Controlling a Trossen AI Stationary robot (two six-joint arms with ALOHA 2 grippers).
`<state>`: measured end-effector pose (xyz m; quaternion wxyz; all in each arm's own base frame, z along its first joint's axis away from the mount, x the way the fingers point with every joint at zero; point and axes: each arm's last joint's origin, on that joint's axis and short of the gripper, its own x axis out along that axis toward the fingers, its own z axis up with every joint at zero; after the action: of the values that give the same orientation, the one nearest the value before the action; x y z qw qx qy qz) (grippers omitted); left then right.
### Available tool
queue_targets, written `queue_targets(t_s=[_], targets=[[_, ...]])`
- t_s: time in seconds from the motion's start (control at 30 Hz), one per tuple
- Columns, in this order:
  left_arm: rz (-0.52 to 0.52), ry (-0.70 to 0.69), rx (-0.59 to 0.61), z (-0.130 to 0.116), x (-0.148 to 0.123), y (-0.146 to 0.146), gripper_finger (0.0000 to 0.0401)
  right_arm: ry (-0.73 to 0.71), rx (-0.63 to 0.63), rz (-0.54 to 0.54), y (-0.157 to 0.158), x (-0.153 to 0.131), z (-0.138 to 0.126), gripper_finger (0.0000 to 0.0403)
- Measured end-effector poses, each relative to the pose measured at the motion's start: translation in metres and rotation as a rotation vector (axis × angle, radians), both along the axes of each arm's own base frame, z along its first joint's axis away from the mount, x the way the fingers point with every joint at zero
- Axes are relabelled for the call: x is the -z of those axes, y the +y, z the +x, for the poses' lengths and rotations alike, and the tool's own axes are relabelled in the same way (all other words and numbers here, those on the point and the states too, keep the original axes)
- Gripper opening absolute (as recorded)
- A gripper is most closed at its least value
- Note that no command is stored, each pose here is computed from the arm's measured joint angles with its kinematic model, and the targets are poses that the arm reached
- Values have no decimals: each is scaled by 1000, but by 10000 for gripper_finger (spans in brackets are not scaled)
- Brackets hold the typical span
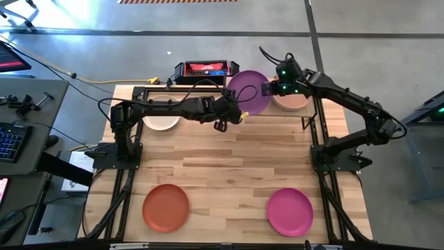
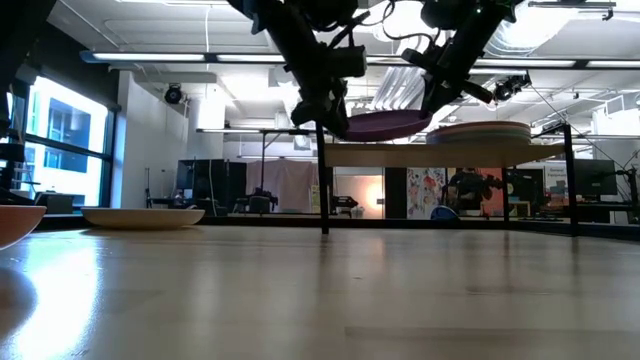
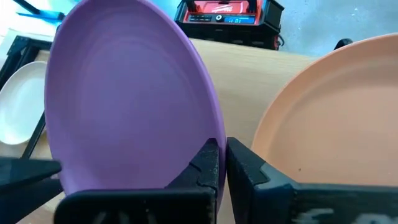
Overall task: Place and stack plates onto a shelf
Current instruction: Put the purple plate on the shelf
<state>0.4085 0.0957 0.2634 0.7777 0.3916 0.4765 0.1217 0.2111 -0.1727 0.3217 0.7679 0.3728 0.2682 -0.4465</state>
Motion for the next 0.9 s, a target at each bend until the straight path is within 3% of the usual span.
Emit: queue_targets(t_s=[0.43, 0.67, 0.9], targets=[[38, -10, 1, -1, -8, -13, 120, -72, -12, -19, -13, -4, -4, 0], [92, -106, -88, -16, -40, -14, 120, -84, -53, -20, -21, -8, -12, 0], [68, -276, -195, -45, -83, -9, 120, -101, -121, -81, -25, -29, -16, 0]])
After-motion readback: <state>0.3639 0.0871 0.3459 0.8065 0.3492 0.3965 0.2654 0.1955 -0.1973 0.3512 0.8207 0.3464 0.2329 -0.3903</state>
